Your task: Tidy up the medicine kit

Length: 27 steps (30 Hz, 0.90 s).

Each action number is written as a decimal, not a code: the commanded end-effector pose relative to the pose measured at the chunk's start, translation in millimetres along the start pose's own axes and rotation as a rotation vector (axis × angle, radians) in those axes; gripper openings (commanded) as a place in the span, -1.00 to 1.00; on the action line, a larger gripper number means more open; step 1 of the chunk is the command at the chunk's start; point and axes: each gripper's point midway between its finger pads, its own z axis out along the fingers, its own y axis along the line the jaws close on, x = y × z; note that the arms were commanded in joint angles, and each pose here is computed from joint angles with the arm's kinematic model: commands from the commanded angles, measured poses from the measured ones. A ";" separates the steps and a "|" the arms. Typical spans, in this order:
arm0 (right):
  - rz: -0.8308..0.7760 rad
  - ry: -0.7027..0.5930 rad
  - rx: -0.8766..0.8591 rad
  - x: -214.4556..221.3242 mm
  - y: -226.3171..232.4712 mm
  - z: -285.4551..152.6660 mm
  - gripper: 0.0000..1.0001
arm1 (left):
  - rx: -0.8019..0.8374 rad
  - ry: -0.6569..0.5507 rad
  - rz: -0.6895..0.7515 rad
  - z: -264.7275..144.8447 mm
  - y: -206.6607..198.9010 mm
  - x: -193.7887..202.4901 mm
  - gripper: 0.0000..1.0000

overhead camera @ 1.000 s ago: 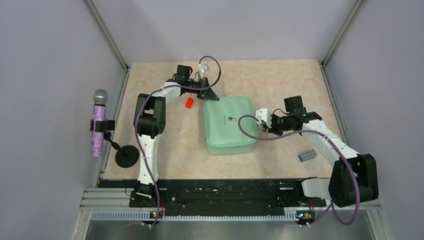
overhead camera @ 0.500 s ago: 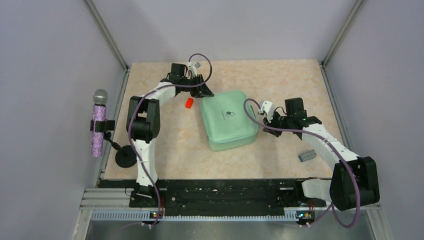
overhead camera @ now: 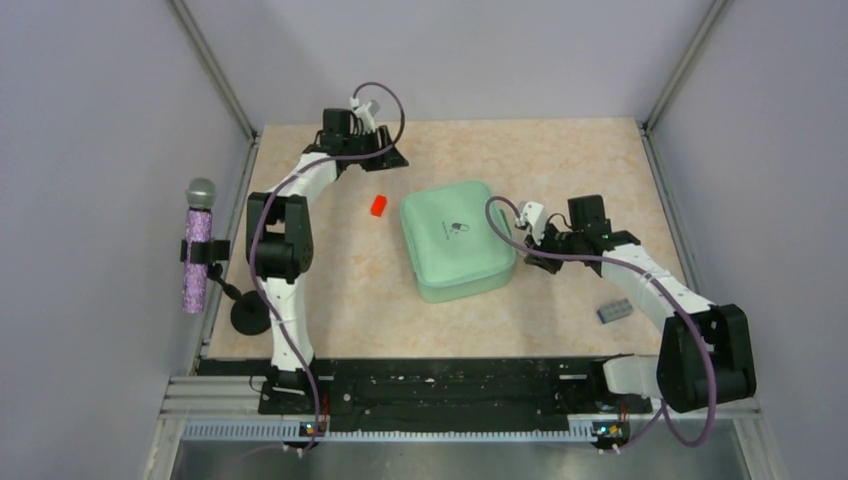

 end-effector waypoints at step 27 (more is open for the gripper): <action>-0.144 -0.149 -0.227 -26.0 -7.6 29.8 0.17 | 0.271 0.109 0.262 -0.7 -72.8 9.8 0.02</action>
